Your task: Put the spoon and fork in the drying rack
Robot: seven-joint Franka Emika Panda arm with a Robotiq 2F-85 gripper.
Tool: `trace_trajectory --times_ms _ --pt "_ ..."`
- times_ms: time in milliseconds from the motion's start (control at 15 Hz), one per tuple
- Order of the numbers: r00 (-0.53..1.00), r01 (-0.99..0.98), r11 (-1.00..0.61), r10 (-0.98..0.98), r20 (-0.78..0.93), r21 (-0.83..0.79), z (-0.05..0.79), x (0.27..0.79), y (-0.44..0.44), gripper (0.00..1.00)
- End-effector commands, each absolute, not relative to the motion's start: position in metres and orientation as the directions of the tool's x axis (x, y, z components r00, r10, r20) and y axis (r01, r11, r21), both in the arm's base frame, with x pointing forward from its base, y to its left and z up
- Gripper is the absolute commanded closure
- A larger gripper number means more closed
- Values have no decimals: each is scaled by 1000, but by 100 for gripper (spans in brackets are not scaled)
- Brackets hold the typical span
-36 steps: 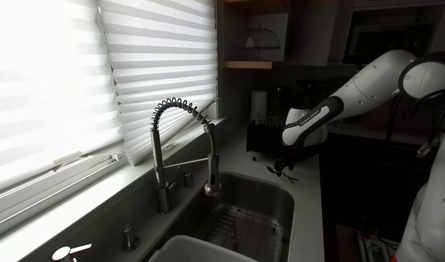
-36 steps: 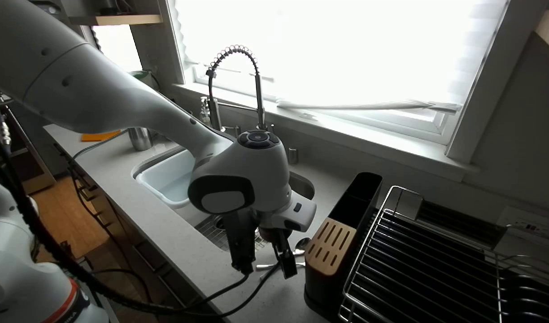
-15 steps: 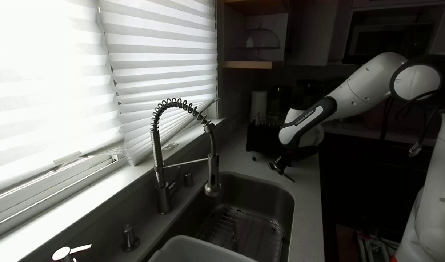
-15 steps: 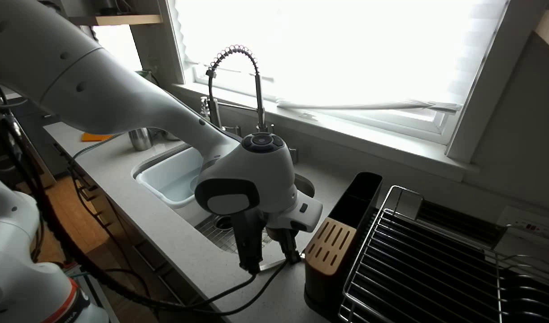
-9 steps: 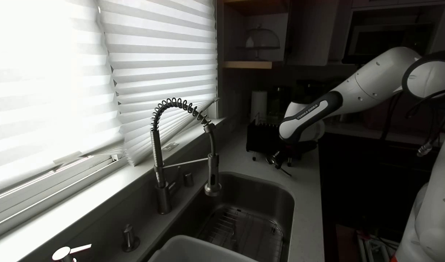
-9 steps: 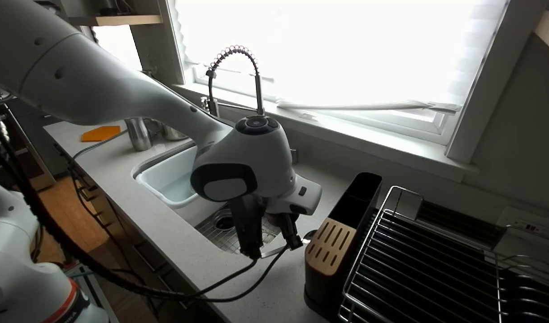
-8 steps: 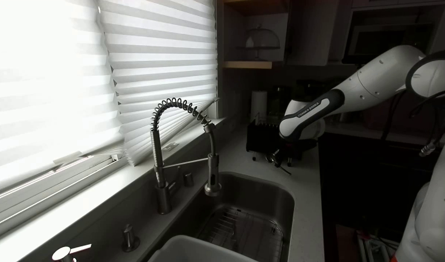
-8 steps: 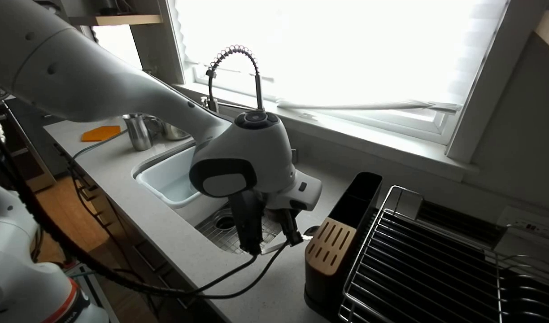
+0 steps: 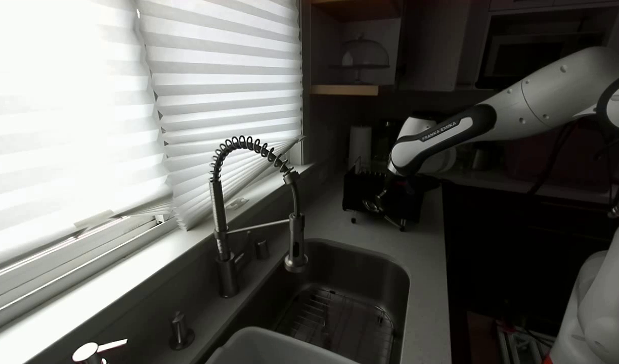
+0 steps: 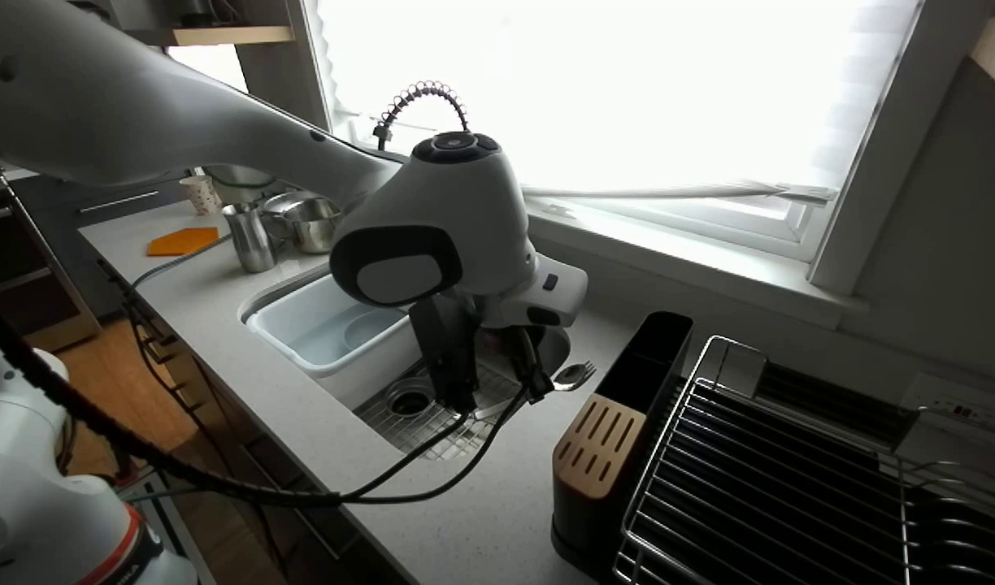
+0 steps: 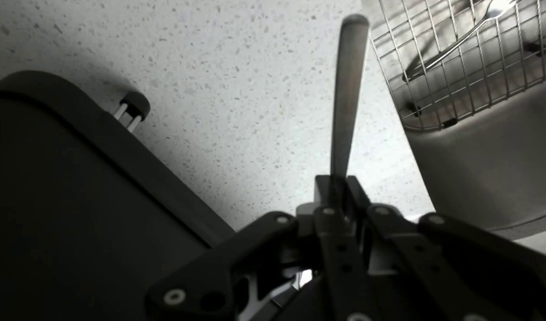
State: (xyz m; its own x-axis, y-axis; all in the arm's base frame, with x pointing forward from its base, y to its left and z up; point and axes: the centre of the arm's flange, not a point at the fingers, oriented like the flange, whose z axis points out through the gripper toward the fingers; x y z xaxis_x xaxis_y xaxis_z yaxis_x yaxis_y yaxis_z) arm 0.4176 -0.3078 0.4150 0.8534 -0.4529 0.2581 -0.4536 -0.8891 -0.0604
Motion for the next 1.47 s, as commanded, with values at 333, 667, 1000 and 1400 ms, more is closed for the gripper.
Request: trace_trajectory --times_ms 333,667,1000,1400 --pt "797 -511 -848 -529 290 -142 438 428 -306 98" --pt "705 -579 -784 -619 347 -223 476 438 -306 98" --pt "627 -617 -737 -672 394 -275 514 450 -312 98" --pt "510 -661 -662 -742 434 -354 557 473 -341 98"
